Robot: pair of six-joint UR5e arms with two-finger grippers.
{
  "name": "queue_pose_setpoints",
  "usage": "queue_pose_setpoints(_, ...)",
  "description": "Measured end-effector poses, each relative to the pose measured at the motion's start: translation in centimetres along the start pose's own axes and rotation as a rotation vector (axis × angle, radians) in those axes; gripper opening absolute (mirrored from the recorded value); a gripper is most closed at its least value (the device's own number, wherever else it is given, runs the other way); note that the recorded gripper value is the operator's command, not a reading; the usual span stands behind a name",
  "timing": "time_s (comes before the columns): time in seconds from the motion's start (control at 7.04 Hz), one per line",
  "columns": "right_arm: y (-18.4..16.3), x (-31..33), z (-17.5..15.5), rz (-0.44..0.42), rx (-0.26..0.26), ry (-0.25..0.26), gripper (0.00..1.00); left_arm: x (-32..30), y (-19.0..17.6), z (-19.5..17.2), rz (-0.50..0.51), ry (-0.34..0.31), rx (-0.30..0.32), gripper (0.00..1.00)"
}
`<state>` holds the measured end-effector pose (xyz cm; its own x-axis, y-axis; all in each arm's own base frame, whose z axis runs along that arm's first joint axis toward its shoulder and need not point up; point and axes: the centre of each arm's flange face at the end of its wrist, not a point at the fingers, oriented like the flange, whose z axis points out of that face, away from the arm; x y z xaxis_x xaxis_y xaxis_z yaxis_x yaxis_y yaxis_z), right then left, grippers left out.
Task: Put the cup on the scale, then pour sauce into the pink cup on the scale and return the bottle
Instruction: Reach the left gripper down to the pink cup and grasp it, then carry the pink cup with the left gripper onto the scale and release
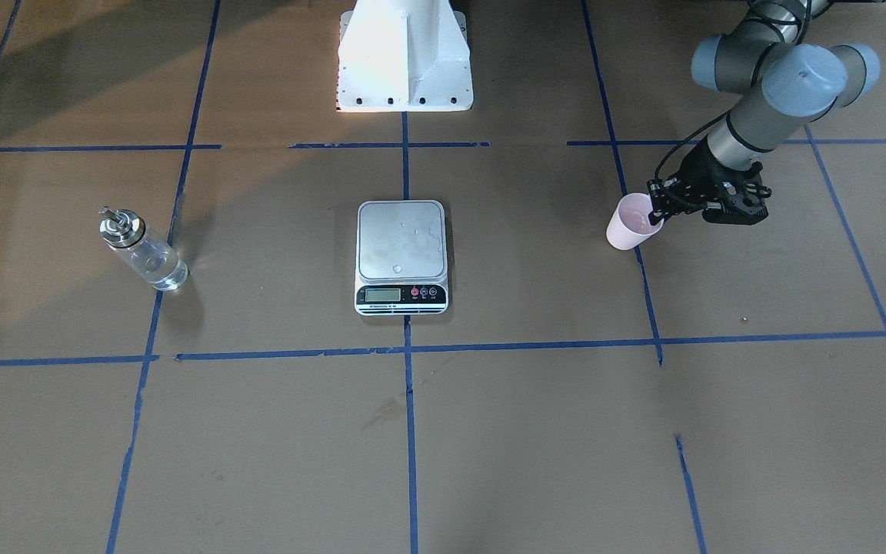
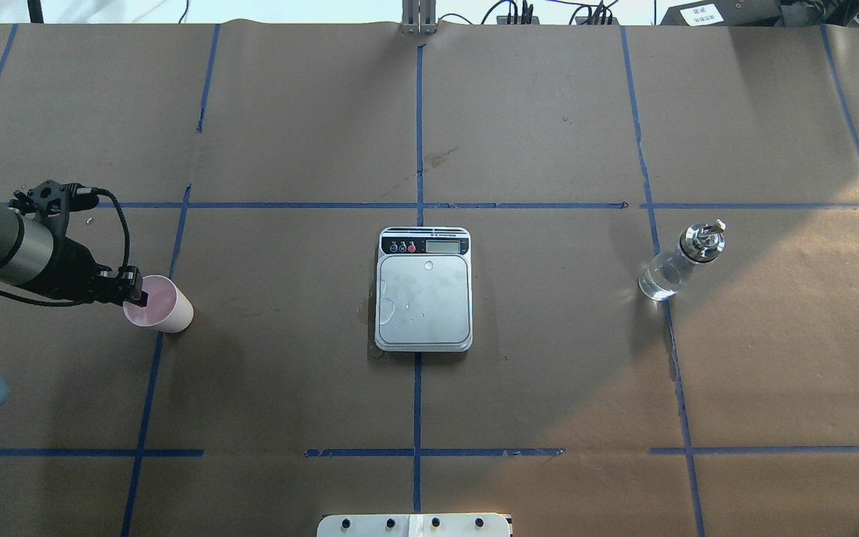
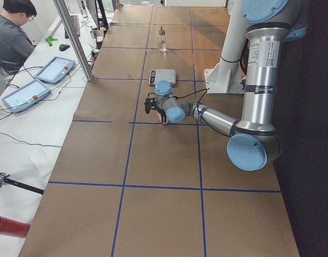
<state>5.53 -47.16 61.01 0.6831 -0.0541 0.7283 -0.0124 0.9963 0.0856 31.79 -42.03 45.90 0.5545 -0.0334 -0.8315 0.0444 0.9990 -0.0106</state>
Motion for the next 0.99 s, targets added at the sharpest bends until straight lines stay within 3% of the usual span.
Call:
queue_pose_setpoints(0.43,-0.9,-1.2,-0.9,-0.025,0.02,-0.003,1.0,6.1,-0.2,-4.9,-0.039,-0.01,0.018,0.0)
queue_pose_setpoints(0.71,-1.1,-2.0,-1.6,-0.042,0.036,-0.005,1.0,16.0,-2.5,-7.8,-0.145,0.008,0.045,0.0)
queue_pose_setpoints(0.99,-0.8,-2.1,-1.7,-0.043,0.038,-0.006,1.0,27.0,-3.7,-7.4,-0.283,0.025,0.081,0.0)
